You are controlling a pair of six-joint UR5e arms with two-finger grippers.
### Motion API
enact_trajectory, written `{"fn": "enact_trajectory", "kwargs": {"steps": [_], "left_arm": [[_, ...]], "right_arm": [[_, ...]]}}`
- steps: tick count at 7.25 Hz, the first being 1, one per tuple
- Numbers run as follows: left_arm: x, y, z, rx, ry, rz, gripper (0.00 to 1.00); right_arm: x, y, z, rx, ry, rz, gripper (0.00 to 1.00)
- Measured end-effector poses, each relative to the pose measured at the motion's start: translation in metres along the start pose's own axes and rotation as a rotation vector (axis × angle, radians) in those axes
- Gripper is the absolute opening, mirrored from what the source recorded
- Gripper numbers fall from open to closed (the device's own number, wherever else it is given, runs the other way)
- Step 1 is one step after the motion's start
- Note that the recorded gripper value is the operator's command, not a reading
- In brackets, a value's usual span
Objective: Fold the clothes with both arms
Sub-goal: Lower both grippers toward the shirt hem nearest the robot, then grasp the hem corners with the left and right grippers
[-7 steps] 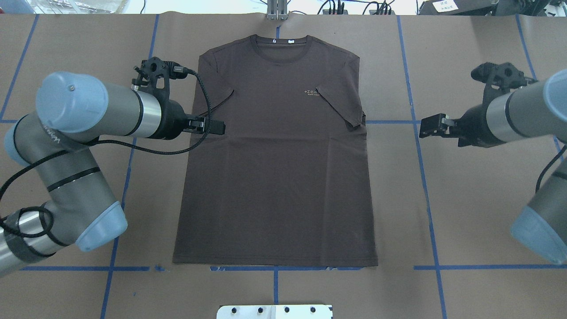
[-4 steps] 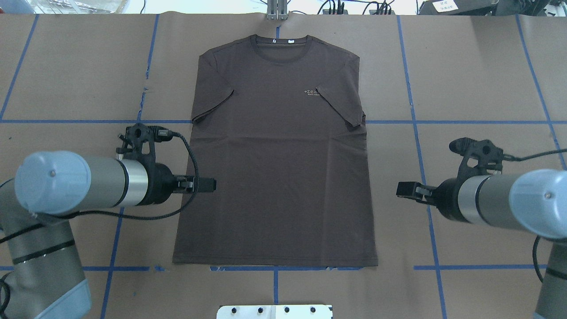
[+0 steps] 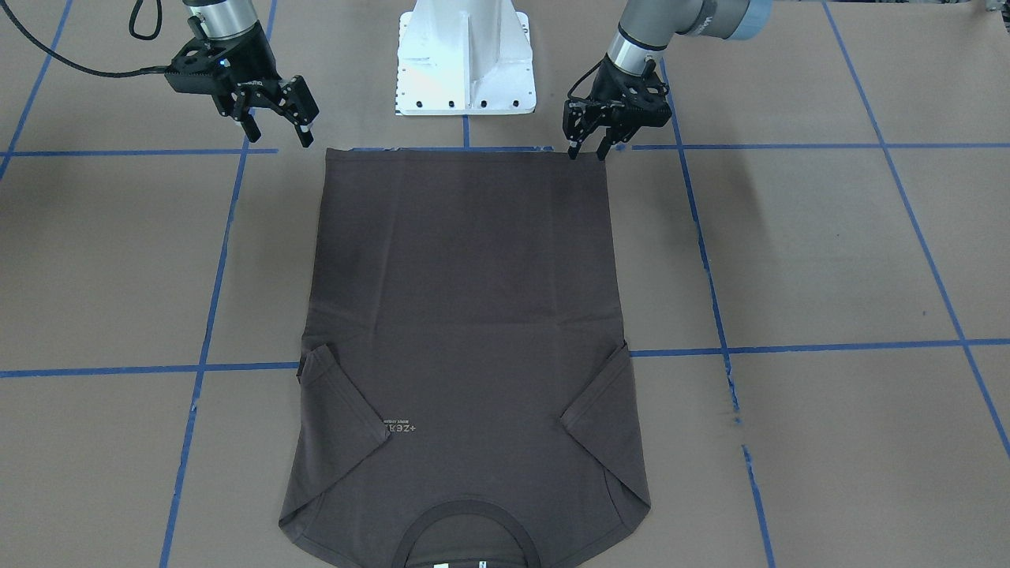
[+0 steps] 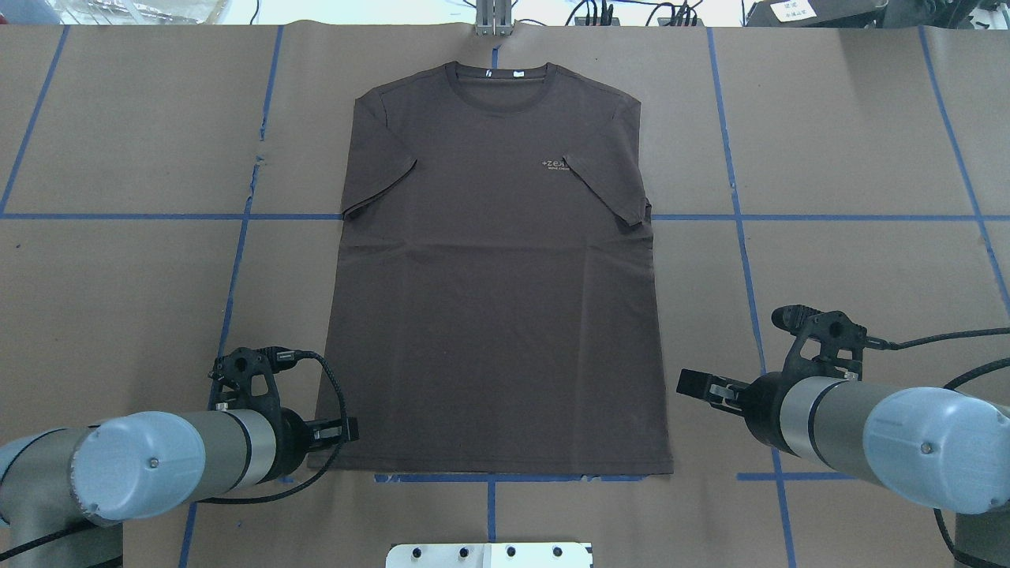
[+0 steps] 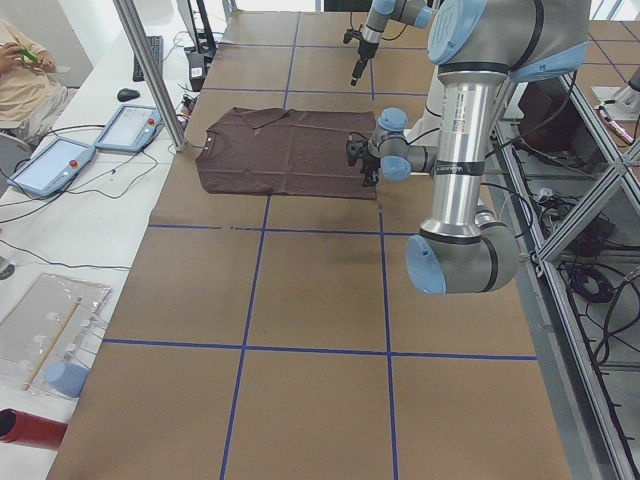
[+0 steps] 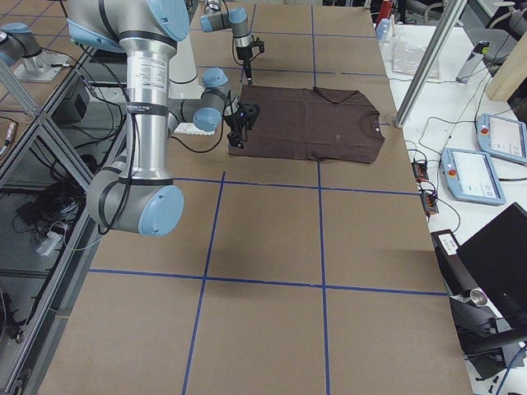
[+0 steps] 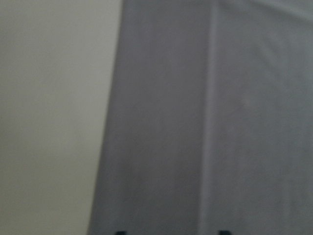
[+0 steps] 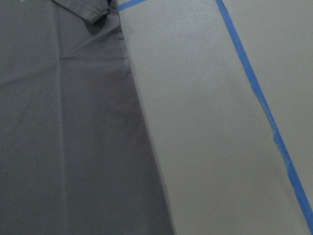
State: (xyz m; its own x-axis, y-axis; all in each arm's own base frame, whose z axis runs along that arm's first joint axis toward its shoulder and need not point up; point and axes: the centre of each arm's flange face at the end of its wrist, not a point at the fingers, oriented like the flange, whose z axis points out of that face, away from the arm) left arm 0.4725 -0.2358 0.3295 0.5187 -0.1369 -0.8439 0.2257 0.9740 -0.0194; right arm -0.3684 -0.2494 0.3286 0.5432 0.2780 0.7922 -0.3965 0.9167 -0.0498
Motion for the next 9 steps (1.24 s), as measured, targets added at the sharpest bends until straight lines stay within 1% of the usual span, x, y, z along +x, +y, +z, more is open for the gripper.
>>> {"fn": "enact_trajectory", "kwargs": {"steps": [1,4,9], "left_arm": [[-0.003,0.009,0.005,-0.010,-0.025,-0.007,0.58],[-0.008,0.014,0.011,-0.013,-0.068,-0.006,0.58],[-0.014,0.016,0.021,-0.015,-0.099,0.003,0.54]], "right_arm": [[0.000,0.001,0.000,0.000,0.000,0.000,0.98],[-0.001,0.002,0.000,-0.001,-0.003,-0.001,0.98],[-0.001,0.002,0.000,0.000,-0.003,-0.002,0.98]]}}
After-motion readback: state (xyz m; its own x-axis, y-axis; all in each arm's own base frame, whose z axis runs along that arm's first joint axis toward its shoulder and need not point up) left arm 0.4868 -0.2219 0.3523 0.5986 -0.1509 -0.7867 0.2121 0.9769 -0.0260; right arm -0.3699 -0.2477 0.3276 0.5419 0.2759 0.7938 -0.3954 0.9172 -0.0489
